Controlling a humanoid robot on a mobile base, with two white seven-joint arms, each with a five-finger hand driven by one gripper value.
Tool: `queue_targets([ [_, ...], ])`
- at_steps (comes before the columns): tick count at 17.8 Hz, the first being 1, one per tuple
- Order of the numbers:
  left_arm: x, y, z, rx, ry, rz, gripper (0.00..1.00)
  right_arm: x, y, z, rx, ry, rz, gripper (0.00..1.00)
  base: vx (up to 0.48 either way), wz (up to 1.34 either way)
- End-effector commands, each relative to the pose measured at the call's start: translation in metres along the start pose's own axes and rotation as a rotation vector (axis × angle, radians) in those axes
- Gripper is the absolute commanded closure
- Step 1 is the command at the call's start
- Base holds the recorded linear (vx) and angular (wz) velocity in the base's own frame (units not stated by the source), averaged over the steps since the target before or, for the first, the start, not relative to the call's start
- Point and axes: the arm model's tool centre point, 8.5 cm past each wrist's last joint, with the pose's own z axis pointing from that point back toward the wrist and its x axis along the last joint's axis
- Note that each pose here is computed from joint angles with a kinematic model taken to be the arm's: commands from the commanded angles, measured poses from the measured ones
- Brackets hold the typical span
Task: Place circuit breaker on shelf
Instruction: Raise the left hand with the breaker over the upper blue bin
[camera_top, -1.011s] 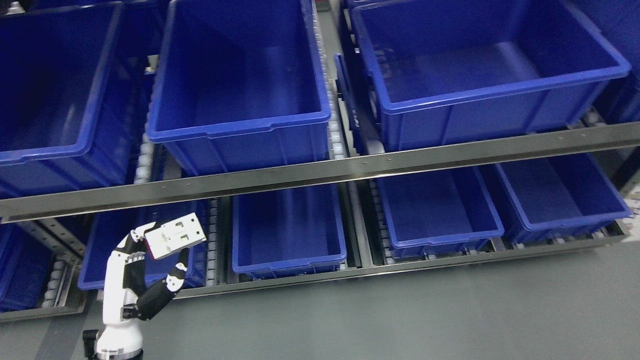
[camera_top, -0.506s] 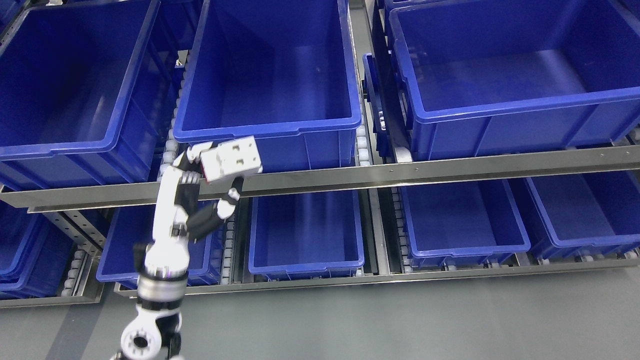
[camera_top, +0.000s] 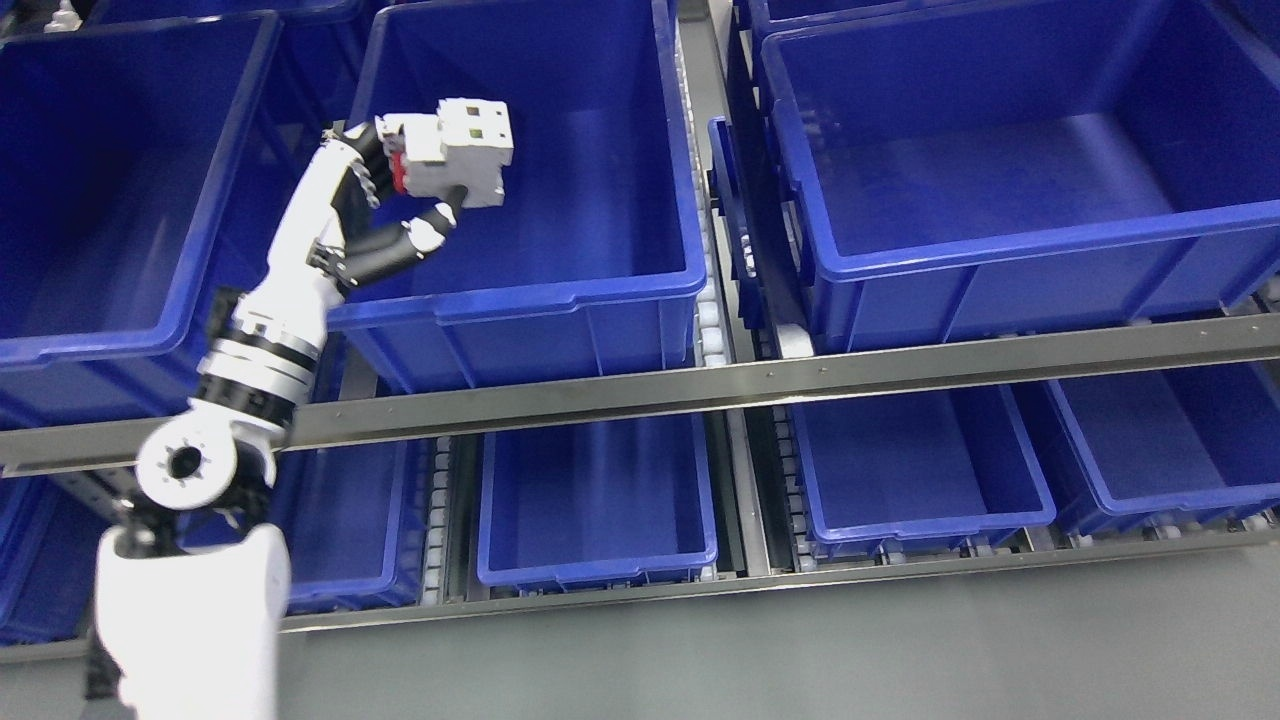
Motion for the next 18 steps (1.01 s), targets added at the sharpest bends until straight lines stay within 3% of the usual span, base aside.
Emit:
queue_targets([
  [1, -0.023, 0.126, -0.019, -0.001, 0.319, -0.371, 0.91, -0.004, -0.012, 0.000, -0.019, -0.038, 0.002, 0.00, 0.118, -0.15],
  [7, -0.090, 0.111, -0.037, -0.151, 0.547, -0.432, 0.90, -0.004, -0.012, 0.000, -0.019, -0.038, 0.002, 0.00, 0.115, -0.18],
  [13, -0.093, 0.133, -0.026, -0.091, 0.559, -0.414, 0.89, -0.004, -0.012, 0.000, -0.019, -0.038, 0.002, 0.00, 0.062, -0.13],
  [14, -0.094, 0.131, -0.026, -0.085, 0.557, -0.407, 0.85, -0.004, -0.012, 0.000, -0.019, -0.038, 0.001, 0.00, 0.055, -0.10],
  [16, -0.098, 0.132, -0.023, -0.040, 0.556, -0.396, 0.60, -0.004, -0.012, 0.000, -0.019, -0.038, 0.002, 0.00, 0.031, -0.07],
  [18, -0.099, 0.134, -0.023, 0.016, 0.546, -0.404, 0.44, -0.004, -0.012, 0.000, -0.019, -0.038, 0.001, 0.00, 0.034, -0.06],
])
